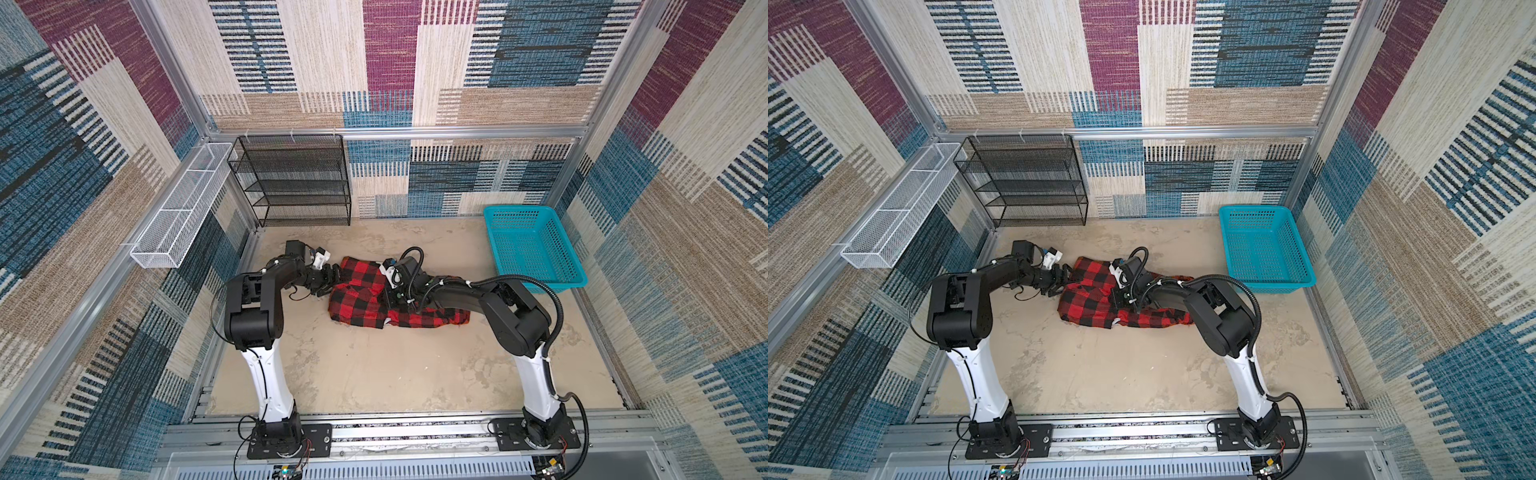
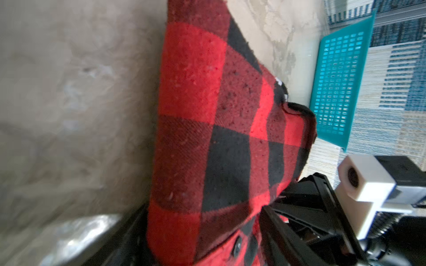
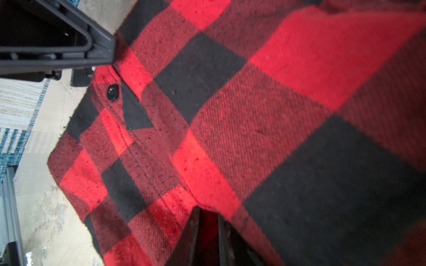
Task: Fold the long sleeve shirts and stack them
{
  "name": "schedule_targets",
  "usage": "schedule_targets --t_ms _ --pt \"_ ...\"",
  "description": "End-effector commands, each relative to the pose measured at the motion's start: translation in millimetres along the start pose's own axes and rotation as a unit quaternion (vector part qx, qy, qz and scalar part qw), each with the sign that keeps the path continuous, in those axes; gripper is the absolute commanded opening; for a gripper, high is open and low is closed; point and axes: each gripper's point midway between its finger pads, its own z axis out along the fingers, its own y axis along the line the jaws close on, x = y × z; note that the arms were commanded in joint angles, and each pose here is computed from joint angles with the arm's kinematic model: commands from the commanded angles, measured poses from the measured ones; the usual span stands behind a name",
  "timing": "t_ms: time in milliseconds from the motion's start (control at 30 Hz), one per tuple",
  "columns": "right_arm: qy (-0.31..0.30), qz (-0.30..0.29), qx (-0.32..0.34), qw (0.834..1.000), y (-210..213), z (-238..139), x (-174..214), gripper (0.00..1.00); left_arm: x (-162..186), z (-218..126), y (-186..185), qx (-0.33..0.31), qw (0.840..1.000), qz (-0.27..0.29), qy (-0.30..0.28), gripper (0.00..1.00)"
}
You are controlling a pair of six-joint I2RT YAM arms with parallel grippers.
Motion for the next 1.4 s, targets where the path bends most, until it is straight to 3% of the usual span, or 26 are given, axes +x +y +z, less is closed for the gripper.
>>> schedule_targets --t_ms 0,133,233,500,633,833,1000,1267,1367 --pt "0.101 0.033 0.085 0.991 -43 -2 57 0.19 6 7 -2 0.020 1.000 0.016 0.014 0.75" --pt "0.096 0.036 0.085 0.991 -45 -3 52 0.18 10 5 -13 0.036 0.999 0.032 0.011 0.69" --pt "0.092 0.038 0.082 0.992 -43 -4 48 0.18 14 9 -18 0.045 0.998 0.038 0.012 0.59" --pt "0.083 0.039 0.069 0.993 -35 -8 41 0.18 17 9 -25 0.001 0.999 0.046 0.012 0.13" --pt "0.069 0.044 0.051 0.995 -23 -18 31 0.20 21 -4 -26 -0.047 0.998 0.041 0.006 0.00" --pt "0.028 0.049 0.037 0.998 -3 -51 5 0.28 30 -34 -30 -0.130 0.991 0.043 -0.008 0.00" --pt "-0.005 0.051 0.042 0.998 5 -79 -7 0.38 41 -48 -34 -0.190 0.980 0.056 0.013 0.00" --pt "-0.027 0.048 0.085 0.995 -7 -93 -8 0.39 50 -95 -32 -0.296 0.953 0.068 0.013 0.00" --pt "-0.033 0.048 0.072 0.996 -4 -90 -12 0.39 50 -112 -32 -0.334 0.940 0.073 0.013 0.00"
